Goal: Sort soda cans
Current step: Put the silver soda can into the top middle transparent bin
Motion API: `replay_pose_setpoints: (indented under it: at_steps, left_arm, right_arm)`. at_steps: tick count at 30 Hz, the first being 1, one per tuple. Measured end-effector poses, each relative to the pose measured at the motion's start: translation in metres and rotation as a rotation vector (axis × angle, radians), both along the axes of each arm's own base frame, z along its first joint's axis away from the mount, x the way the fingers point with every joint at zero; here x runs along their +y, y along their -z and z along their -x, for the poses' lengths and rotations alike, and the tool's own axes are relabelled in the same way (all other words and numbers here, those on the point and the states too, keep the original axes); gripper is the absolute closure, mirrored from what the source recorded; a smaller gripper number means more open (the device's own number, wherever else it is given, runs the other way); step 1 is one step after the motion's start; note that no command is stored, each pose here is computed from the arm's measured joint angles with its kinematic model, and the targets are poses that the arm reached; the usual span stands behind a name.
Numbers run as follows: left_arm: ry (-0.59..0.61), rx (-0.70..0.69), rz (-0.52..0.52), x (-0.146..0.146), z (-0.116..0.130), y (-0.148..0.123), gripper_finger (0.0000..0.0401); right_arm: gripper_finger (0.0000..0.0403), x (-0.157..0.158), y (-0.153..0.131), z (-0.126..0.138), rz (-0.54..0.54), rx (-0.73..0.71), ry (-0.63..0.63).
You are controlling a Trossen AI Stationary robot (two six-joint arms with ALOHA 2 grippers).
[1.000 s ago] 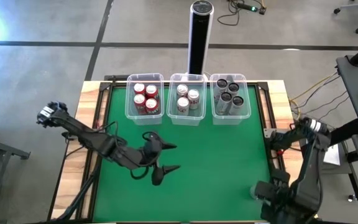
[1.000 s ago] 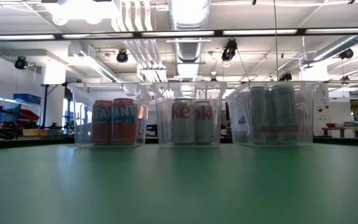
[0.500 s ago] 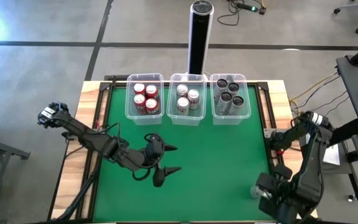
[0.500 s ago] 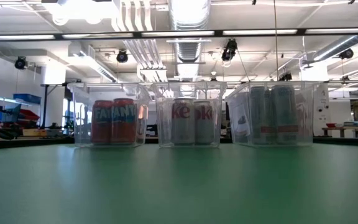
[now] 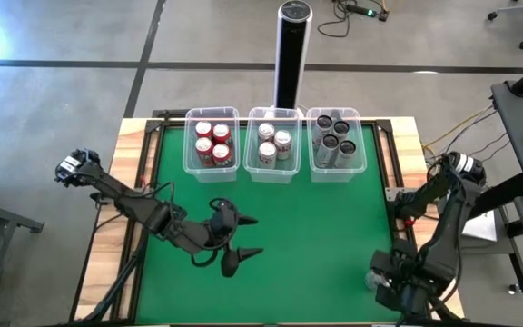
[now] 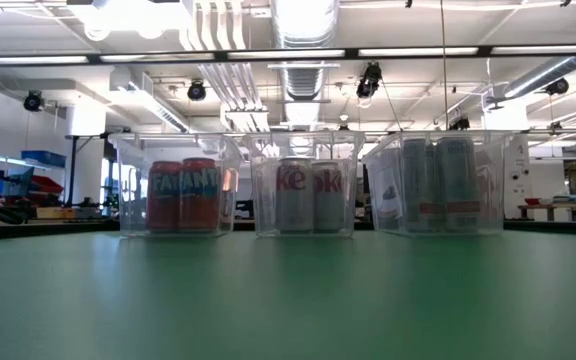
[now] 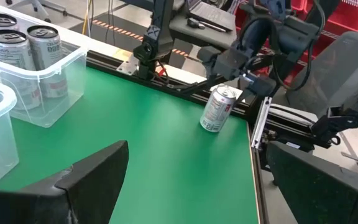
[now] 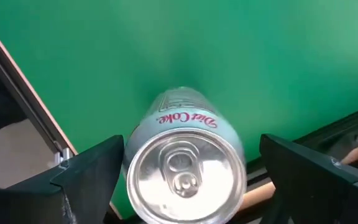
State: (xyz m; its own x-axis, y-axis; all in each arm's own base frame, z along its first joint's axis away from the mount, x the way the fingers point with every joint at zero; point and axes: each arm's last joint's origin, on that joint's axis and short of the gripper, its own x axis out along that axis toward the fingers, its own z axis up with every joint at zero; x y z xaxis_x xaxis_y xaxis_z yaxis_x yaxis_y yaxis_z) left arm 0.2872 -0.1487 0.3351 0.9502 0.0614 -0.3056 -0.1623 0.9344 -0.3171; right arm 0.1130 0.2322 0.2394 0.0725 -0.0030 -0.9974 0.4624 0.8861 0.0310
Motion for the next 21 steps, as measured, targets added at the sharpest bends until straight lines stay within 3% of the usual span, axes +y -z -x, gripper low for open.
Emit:
replay_pose_setpoints:
  at_steps: [7,12,16,21]
  left_arm:
    - [0.0,0.011,-0.009,0.0,0.0,0.001,0.0034]
    - [-0.018,0.036,-0.034,0.002,0.001,0.004,0.0034]
    - [-0.034,0.036,-0.045,0.002,0.001,0.004,0.0034]
    - [-0.057,0.025,-0.048,0.003,0.001,0.003,0.0034]
  right_arm:
    - [0.0038,0.0,0.021,0.002,-0.045,0.034,0.036]
    - [0.0067,-0.001,0.023,0.003,-0.058,0.059,0.086]
    - [0.0105,0.001,0.016,-0.001,-0.075,0.061,0.074]
    - [0.0107,-0.001,-0.009,-0.029,-0.162,0.027,0.029]
